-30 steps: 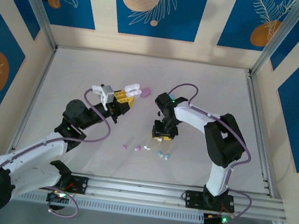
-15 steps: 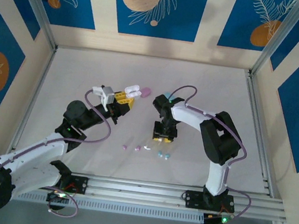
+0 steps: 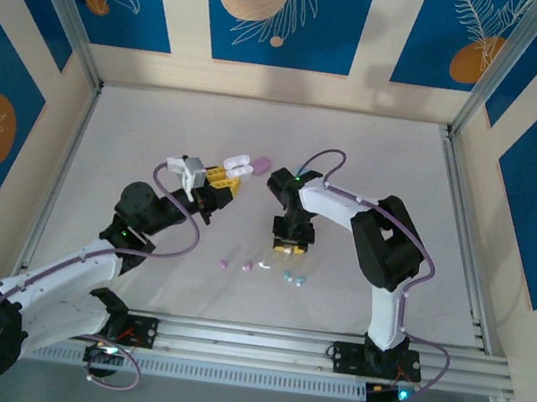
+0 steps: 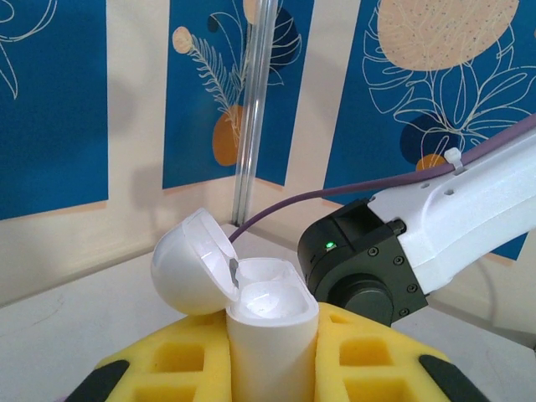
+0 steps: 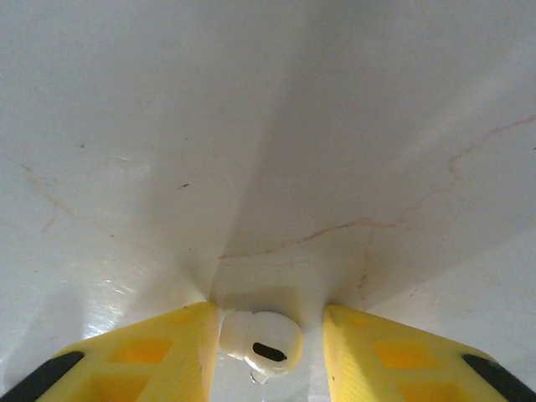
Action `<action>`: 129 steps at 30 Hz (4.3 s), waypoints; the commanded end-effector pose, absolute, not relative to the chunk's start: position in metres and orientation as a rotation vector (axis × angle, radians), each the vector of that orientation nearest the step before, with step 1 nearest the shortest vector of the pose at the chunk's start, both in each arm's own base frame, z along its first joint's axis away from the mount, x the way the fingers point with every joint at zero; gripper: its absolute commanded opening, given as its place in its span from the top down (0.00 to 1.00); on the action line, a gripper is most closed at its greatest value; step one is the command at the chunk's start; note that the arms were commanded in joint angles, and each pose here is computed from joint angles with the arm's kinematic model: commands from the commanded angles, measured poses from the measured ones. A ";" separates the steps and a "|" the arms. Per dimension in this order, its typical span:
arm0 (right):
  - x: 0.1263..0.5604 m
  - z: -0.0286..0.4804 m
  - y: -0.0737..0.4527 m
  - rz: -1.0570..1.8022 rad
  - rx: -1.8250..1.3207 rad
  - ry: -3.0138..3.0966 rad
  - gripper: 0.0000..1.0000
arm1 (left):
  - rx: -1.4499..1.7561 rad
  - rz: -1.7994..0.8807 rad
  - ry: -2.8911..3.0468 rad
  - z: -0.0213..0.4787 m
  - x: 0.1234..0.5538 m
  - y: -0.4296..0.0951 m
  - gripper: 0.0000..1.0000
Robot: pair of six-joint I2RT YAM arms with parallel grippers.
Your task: Insert wireless bluetooth earbuds into charging case
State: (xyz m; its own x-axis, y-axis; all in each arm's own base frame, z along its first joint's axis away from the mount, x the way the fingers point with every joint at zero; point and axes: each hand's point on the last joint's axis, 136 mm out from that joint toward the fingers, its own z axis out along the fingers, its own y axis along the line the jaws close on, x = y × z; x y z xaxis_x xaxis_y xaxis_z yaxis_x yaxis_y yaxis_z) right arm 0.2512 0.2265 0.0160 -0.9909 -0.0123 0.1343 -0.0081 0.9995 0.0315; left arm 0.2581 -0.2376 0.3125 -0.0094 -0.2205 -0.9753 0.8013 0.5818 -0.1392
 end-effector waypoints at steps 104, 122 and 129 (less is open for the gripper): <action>0.271 0.344 0.297 -1.623 0.939 -3.360 0.43 | 0.641 -1.080 1.155 0.351 0.269 -0.294 1.00; 0.284 0.339 0.284 -1.544 0.781 -3.428 0.68 | 0.658 -1.070 1.155 0.352 0.265 -0.293 1.00; 0.274 0.362 0.281 -1.634 0.802 -3.418 0.47 | 0.650 -1.047 1.176 0.345 0.268 -0.292 1.00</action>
State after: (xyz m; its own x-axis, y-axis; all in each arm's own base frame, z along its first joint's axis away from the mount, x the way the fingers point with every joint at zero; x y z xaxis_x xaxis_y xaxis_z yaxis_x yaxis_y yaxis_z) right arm 0.2887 0.2867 0.3309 -0.7010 -0.0532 -0.7112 -0.5649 0.6502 0.5081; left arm 0.2768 -0.2934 0.3161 -0.0569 -0.2714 -0.9608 0.8943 0.4140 -0.1699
